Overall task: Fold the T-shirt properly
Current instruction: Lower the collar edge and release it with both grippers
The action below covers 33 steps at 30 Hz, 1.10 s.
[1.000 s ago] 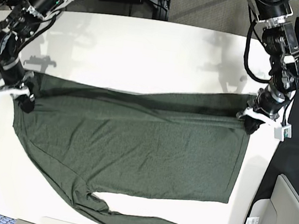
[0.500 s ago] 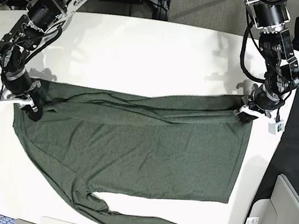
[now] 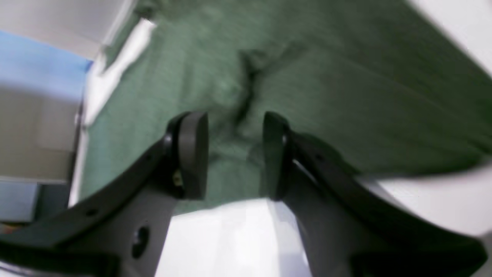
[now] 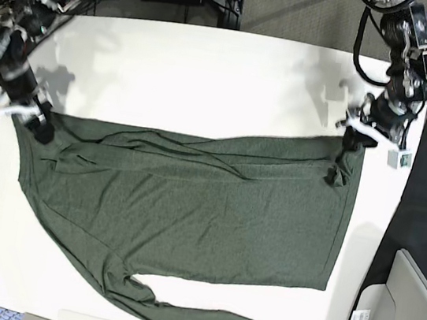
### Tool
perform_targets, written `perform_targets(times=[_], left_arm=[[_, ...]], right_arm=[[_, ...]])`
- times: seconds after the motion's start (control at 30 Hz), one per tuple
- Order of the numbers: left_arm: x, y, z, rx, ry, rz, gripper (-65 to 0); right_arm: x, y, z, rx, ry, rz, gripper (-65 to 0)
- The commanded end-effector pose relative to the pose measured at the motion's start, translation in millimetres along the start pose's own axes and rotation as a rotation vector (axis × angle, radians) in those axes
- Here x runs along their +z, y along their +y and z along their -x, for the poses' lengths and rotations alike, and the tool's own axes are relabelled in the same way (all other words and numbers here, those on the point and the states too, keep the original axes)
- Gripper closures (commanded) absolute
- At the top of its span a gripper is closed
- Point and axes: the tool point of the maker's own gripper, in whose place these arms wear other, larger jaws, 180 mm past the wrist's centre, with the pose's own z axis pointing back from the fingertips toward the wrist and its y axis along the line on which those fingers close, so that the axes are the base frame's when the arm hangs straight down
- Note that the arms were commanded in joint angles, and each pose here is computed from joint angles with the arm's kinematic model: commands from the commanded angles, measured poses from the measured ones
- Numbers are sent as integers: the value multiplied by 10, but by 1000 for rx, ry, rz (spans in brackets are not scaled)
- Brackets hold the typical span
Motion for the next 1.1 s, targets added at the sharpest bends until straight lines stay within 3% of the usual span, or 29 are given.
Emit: perform_targets(times=[0.0, 0.37, 0.77, 0.83, 1.0, 1.07], left_arm=[[47, 21, -77, -7, -29, -3, -264], [-249, -26, 205, 117, 48, 21, -264], [-640, -63, 205, 208, 90, 48, -254], [-673, -73, 192, 213, 92, 52, -207], [-679, -95, 153, 211, 84, 58, -1], [-674, -95, 151, 209, 83, 58, 0]], right_arm=[[53, 126, -205, 27, -64, -45, -239], [393, -68, -97, 16, -68, -9, -239], [414, -102, -131, 21, -73, 2, -239], [403, -99, -126, 17, -74, 0, -239], [408, -112, -97, 13, -67, 3, -239], [419, -126, -76, 12, -62, 7, -239]])
